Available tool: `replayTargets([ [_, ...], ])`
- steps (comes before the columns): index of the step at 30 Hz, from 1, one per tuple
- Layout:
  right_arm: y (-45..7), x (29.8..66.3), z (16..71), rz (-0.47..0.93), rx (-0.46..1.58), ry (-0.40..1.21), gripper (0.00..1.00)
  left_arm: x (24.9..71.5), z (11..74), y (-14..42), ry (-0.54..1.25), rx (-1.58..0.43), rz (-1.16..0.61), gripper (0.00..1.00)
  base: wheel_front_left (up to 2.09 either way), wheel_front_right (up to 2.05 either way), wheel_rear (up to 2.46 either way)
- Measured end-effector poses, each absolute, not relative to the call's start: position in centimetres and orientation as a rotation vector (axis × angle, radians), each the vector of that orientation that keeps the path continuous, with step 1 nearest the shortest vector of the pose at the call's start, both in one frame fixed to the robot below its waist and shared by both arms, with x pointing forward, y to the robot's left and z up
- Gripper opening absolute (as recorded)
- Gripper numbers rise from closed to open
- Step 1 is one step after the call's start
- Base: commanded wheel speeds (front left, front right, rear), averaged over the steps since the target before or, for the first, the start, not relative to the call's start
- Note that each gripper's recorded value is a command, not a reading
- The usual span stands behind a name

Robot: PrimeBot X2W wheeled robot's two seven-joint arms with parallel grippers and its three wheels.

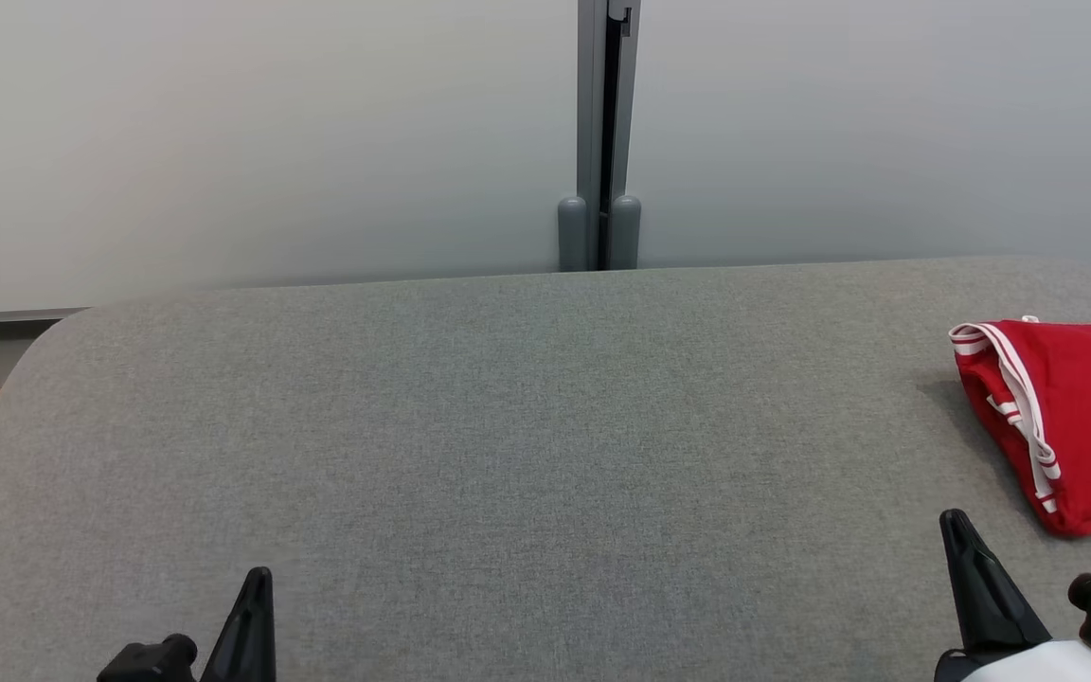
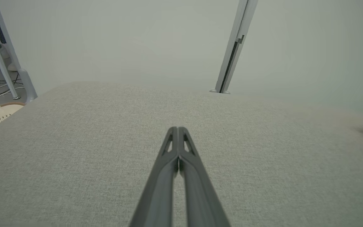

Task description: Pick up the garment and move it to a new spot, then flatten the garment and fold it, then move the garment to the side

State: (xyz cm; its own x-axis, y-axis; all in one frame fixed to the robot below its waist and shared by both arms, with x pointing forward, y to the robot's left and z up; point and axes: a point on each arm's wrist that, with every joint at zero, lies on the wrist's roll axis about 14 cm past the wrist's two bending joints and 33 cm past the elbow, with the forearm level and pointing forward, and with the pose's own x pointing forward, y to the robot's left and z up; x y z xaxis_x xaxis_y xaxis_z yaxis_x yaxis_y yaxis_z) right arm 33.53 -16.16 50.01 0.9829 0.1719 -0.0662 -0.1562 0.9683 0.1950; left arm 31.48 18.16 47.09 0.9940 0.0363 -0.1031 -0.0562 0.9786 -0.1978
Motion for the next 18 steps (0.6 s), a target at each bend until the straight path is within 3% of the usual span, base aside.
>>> replayTargets([
  [18, -17.1, 34.7, 49.9, 0.114, 0.522, 0.094, 0.00, 33.0, 46.6, 19.1, 0.157, -0.527, 0.091, 0.00, 0.00, 0.00, 0.00],
])
